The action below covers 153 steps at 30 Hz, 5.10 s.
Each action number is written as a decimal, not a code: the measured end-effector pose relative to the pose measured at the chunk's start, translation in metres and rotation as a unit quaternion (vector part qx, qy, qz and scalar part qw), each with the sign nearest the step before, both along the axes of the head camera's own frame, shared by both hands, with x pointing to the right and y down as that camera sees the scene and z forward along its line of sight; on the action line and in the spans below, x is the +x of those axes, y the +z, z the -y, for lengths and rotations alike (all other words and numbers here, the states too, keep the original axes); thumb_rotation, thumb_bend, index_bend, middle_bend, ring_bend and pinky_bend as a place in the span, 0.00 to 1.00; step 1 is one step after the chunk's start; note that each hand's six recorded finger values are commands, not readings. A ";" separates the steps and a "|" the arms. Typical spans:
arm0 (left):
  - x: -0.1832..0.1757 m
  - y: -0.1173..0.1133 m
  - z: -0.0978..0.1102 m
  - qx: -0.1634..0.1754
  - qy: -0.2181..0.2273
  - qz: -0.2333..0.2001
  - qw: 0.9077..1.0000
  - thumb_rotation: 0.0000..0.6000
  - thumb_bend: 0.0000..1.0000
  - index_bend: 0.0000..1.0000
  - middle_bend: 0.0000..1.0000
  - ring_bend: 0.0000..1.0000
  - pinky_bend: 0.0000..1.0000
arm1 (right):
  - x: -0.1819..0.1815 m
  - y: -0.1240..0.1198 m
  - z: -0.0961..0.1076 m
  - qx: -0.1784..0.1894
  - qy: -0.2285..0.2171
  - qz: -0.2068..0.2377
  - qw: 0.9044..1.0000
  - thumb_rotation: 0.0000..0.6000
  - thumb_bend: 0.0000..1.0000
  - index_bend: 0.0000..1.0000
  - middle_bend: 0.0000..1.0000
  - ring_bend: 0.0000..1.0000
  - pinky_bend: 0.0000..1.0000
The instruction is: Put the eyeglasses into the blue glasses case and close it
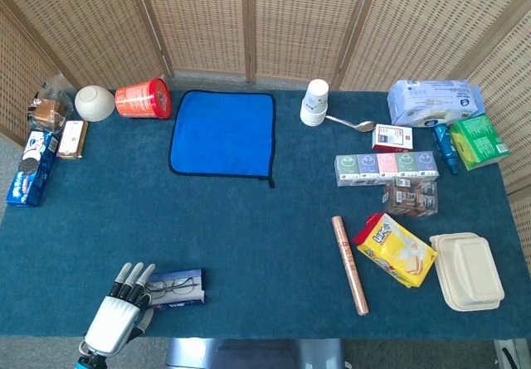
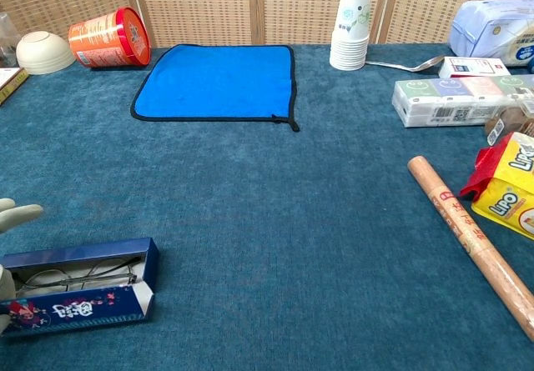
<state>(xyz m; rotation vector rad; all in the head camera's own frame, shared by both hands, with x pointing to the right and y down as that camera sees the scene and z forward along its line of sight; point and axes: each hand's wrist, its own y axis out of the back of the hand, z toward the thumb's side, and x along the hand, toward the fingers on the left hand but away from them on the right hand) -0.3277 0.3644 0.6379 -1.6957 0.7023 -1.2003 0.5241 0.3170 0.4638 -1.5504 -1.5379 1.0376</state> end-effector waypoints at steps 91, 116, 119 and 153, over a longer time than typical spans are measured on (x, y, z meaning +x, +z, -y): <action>-0.031 0.002 0.107 0.024 -0.100 0.075 0.992 0.79 0.39 0.00 0.00 0.00 0.00 | -0.007 -0.010 0.006 0.000 0.003 -0.023 1.000 1.00 0.36 0.00 0.04 0.00 0.11; -0.031 -0.013 0.090 -0.165 -0.035 0.146 0.975 0.76 0.26 0.05 0.00 0.00 0.00 | -0.020 -0.006 0.014 -0.004 0.012 -0.030 0.999 1.00 0.36 0.00 0.04 0.00 0.11; -0.023 -0.007 0.097 -0.169 -0.029 0.138 0.975 0.76 0.26 0.06 0.00 0.00 0.00 | -0.021 -0.006 0.014 -0.004 0.014 -0.031 0.999 1.00 0.36 0.00 0.04 0.00 0.11; 0.000 0.008 0.148 -0.140 -0.011 0.123 0.982 0.72 0.26 0.43 0.00 0.00 0.00 | -0.017 -0.019 0.009 0.012 0.051 -0.041 0.998 1.00 0.35 0.00 0.04 0.00 0.11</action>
